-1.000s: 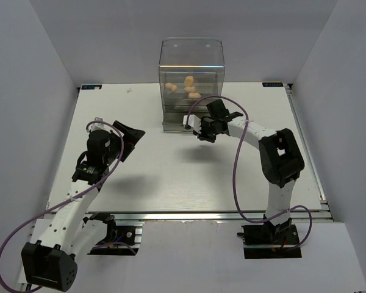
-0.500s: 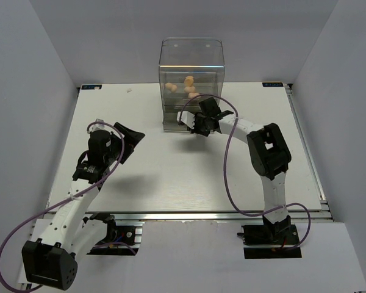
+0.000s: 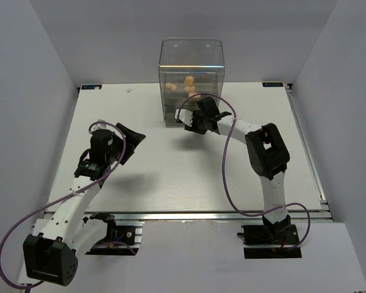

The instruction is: Organize the makeup

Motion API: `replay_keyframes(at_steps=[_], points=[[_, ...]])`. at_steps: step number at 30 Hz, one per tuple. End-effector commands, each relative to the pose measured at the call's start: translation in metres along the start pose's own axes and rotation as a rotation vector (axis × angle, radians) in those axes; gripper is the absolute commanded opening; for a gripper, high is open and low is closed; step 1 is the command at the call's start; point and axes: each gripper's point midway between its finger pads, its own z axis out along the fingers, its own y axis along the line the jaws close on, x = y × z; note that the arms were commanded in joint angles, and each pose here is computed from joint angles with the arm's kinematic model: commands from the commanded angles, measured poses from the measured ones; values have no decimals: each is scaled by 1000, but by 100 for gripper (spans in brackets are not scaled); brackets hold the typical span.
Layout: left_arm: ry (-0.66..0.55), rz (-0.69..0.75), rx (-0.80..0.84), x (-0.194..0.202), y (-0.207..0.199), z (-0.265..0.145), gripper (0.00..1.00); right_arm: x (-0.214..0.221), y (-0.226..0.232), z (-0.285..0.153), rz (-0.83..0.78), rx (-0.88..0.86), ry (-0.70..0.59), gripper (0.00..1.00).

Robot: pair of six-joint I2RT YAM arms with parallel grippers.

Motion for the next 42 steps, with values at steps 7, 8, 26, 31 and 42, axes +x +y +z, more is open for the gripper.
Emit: replay_keyframes(at_steps=[7,8,26,31,42], points=[[-33,15,17,-12,-11,-6,98,1,-24,15,-17,100,0,68],[-37,13,12,-13,-10,-7,98,3,-25,17,-18,109,8,72],[-36,7,9,-12,-8,-8,98,-5,-28,6,-27,140,-28,89],[-44,24,27,-14,-11,-10,98,-39,14,-45,14,-13,-179,89],[-3,163,282,-11,-61,-17,98,-96,1,-190,743,3,-387,89]])
